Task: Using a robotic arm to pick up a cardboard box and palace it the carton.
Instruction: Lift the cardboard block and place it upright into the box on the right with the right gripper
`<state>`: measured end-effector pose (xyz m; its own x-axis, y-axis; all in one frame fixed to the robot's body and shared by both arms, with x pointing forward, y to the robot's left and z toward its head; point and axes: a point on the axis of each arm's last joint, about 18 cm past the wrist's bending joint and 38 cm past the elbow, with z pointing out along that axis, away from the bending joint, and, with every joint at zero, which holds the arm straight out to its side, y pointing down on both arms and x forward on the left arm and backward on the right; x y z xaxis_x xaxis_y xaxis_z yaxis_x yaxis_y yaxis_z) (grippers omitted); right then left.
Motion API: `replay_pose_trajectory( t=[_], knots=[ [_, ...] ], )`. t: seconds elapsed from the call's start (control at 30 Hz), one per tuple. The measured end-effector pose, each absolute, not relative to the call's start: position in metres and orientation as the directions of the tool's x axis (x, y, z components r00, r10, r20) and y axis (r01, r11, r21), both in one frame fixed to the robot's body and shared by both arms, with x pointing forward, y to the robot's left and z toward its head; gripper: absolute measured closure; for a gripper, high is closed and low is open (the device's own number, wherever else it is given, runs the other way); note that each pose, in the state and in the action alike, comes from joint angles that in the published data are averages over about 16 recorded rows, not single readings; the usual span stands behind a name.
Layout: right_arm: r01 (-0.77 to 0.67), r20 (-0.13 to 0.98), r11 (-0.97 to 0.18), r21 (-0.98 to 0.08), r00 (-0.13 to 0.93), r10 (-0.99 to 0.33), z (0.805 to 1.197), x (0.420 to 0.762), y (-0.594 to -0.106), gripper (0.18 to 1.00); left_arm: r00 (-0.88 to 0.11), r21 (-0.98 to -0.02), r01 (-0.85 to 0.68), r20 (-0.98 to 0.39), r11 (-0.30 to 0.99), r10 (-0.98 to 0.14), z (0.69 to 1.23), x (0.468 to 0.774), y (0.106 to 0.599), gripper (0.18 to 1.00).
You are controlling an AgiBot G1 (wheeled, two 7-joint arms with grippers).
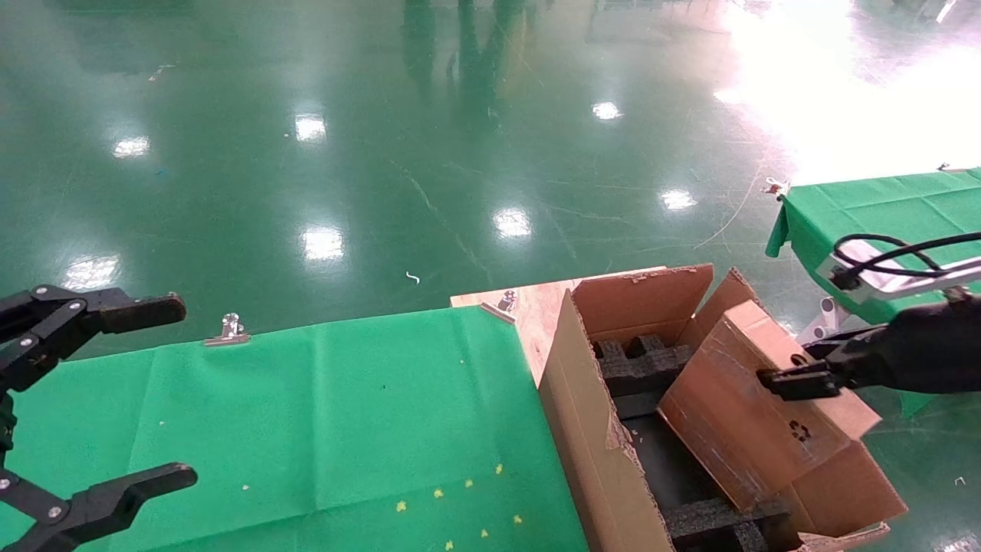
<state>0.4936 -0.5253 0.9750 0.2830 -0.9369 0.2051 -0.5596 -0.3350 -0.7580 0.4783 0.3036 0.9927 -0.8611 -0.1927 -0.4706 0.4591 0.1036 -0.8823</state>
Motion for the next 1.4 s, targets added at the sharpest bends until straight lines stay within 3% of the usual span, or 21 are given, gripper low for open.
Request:
replay_pose_trajectory(
  t=[0.73, 1.4],
  knots=[
    [-0.626, 0.209, -0.202, -0.753, 0.064, -0.976, 0.954, 0.513, -0.534, 0.776, -0.861, -0.882, 0.459, -0.471, 0.104, -0.193, 0.993, 0.478, 0.304, 0.184],
    [-0.635, 0.171, -0.125, -0.762, -0.011, -0.985, 0.931, 0.538, -0.547, 0.781, -0.861, -0.882, 0.459, -0.471, 0.104, -0.193, 0.993, 0.478, 0.304, 0.184]
  ],
)
